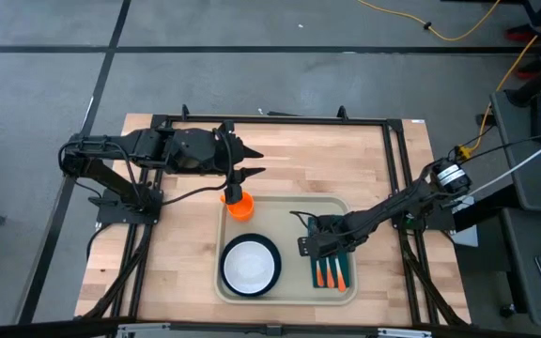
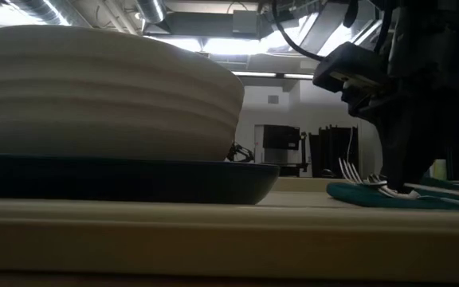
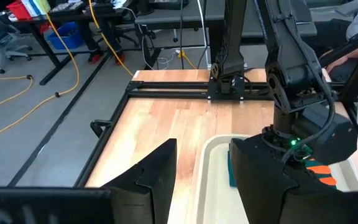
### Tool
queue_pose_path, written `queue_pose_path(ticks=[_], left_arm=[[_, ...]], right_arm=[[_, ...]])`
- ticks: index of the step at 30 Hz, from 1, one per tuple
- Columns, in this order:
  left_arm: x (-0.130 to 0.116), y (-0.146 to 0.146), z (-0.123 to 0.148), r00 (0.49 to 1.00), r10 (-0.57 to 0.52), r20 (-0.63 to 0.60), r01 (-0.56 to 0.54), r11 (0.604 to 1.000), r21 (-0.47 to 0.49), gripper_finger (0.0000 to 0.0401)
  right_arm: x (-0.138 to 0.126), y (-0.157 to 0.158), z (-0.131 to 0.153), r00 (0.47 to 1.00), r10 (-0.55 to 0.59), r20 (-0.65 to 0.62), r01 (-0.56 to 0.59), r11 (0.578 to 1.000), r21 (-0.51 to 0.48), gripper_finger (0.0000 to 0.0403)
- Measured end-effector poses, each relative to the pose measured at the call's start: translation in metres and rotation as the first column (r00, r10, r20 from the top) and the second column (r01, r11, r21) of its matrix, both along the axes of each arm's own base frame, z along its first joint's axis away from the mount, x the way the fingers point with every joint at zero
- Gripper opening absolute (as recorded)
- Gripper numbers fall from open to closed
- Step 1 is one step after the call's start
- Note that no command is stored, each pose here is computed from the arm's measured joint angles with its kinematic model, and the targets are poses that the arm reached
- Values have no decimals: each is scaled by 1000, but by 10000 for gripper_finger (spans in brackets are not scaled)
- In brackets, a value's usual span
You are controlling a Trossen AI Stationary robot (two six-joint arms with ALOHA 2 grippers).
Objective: Set up tray
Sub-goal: Put the orange fork on the green napkin to the left of the orange spoon
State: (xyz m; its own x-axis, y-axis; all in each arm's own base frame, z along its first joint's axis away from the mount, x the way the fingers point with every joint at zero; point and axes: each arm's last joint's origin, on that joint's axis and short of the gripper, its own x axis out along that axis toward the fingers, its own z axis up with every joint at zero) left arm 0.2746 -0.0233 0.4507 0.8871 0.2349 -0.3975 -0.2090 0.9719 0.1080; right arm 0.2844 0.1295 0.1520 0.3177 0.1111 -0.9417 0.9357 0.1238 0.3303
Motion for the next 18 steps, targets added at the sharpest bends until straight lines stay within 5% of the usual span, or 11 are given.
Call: queue_pose_path(ticks=[18], left_arm=[[0, 0, 0, 1000, -3, 7, 4, 1000, -12, 145]], right_arm=[[-1, -1, -2, 1000, 6, -21, -6, 1000, -10, 26]])
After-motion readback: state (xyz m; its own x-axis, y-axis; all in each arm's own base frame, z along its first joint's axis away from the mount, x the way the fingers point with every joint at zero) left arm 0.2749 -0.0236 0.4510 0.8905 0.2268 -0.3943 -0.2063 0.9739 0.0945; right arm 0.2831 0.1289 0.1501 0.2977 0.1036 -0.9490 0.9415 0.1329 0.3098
